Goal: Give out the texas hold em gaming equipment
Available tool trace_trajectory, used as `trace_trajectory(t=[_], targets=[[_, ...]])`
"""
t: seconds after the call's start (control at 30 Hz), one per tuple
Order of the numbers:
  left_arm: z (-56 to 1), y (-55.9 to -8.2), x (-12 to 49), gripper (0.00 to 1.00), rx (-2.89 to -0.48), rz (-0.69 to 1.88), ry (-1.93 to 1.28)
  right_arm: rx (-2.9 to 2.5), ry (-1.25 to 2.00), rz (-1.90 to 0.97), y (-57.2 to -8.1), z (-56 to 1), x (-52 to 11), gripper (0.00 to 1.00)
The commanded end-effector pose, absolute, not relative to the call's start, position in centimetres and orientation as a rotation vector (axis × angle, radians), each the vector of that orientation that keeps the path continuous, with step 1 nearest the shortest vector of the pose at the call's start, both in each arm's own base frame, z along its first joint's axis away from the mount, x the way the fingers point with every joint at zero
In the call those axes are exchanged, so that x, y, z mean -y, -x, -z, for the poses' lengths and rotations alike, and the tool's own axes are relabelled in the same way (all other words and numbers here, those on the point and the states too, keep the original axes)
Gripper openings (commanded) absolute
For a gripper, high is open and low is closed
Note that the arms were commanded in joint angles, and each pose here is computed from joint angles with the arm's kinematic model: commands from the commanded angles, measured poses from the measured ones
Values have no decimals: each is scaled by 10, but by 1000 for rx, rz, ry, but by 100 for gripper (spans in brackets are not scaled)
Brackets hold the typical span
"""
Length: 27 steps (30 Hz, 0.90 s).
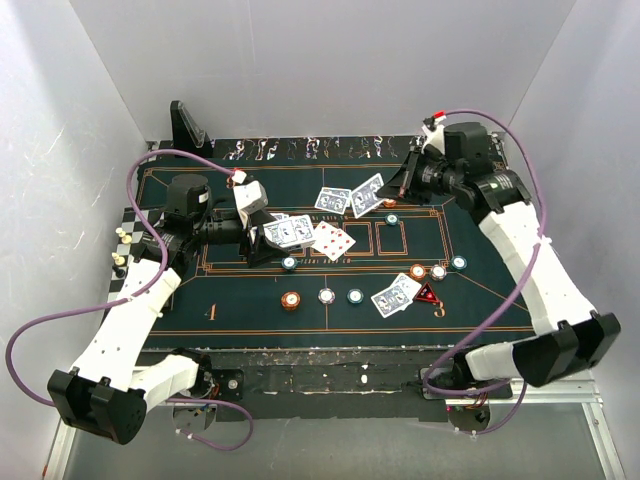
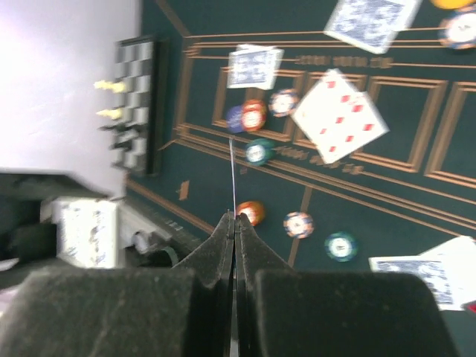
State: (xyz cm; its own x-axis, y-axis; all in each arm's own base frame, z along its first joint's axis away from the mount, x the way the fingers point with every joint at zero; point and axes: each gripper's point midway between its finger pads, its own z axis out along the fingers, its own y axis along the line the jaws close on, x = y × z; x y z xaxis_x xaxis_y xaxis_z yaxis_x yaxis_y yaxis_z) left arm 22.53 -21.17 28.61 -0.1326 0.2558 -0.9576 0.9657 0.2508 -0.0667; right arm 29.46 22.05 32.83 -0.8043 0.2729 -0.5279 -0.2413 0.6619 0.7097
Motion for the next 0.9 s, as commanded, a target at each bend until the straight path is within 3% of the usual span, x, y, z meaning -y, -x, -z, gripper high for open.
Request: trace_trajectory(t=[0.0,0.37,0.7,0.87], targets=[[-311,-220,208,11,-1516,913,-1181,-2426,-2,-593,-330,-257,-185,1],[-316,-212,206,11,-1531,921,-1183,-2350,214,208,-391,-219,-186,1],[-326,-207,206,11,-1512,929,-1176,-2244,521,534,-416,-144,-231,1],[-328,-205,204,11,-1506,912,-1178,-2255,587,552,-415,-111,-250,1]])
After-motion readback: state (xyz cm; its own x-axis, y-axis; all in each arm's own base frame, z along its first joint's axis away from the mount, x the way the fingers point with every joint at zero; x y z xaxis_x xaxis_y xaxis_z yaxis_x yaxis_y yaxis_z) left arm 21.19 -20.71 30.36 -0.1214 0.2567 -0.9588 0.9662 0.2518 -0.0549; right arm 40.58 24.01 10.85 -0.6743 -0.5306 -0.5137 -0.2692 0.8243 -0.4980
